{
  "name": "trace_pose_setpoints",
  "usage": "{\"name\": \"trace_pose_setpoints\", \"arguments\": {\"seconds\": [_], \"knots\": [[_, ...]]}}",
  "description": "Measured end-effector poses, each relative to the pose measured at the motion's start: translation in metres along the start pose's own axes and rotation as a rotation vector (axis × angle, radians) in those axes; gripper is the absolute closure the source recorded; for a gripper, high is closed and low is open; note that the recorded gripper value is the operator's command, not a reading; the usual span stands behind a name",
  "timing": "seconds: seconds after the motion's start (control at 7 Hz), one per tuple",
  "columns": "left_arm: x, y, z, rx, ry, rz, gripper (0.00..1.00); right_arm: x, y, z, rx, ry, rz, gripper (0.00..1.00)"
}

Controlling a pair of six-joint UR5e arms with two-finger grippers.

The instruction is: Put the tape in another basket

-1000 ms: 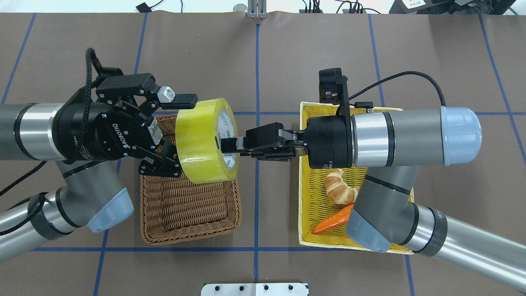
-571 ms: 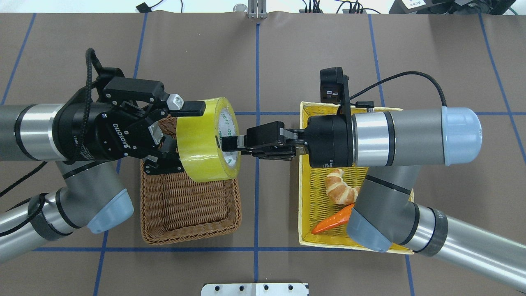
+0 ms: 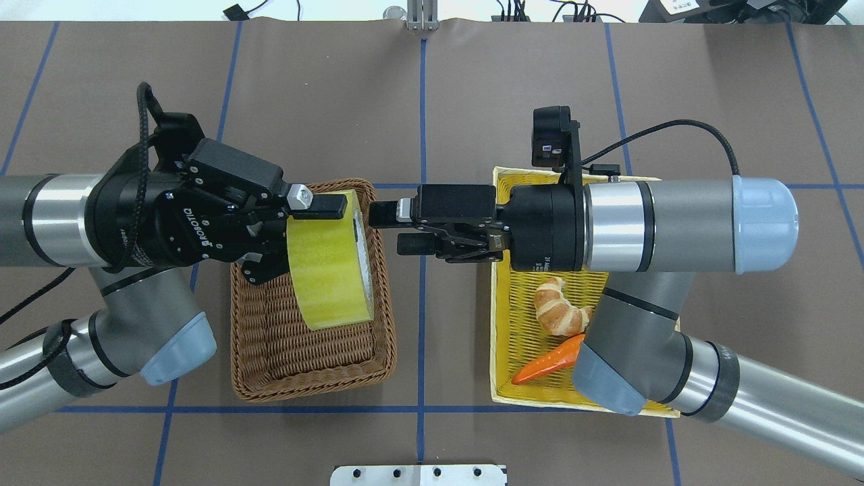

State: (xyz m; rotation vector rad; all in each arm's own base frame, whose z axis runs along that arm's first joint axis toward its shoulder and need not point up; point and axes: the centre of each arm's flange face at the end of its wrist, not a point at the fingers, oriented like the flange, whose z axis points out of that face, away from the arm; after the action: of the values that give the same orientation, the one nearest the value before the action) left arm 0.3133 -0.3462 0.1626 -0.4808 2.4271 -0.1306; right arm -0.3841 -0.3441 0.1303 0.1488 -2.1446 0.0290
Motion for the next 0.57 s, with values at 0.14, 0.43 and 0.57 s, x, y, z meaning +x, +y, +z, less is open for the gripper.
{"name": "trace_pose_setpoints", "arguments": {"seconds": [0.14, 0.43, 0.57], "knots": [[0.000, 0.000, -0.001, 0.001, -0.005, -0.001, 1.00, 0.007, -0.002, -0.007, 0.002, 0.017, -0.016, 0.00], [-0.002, -0.008, -0.006, 0.046, -0.059, 0.010, 1.00, 0.021, -0.028, -0.041, 0.017, 0.091, -0.088, 0.00], [0.005, -0.018, -0.009, 0.095, -0.105, 0.025, 1.00, 0.031, -0.063, -0.073, 0.010, 0.168, -0.126, 0.00]]}}
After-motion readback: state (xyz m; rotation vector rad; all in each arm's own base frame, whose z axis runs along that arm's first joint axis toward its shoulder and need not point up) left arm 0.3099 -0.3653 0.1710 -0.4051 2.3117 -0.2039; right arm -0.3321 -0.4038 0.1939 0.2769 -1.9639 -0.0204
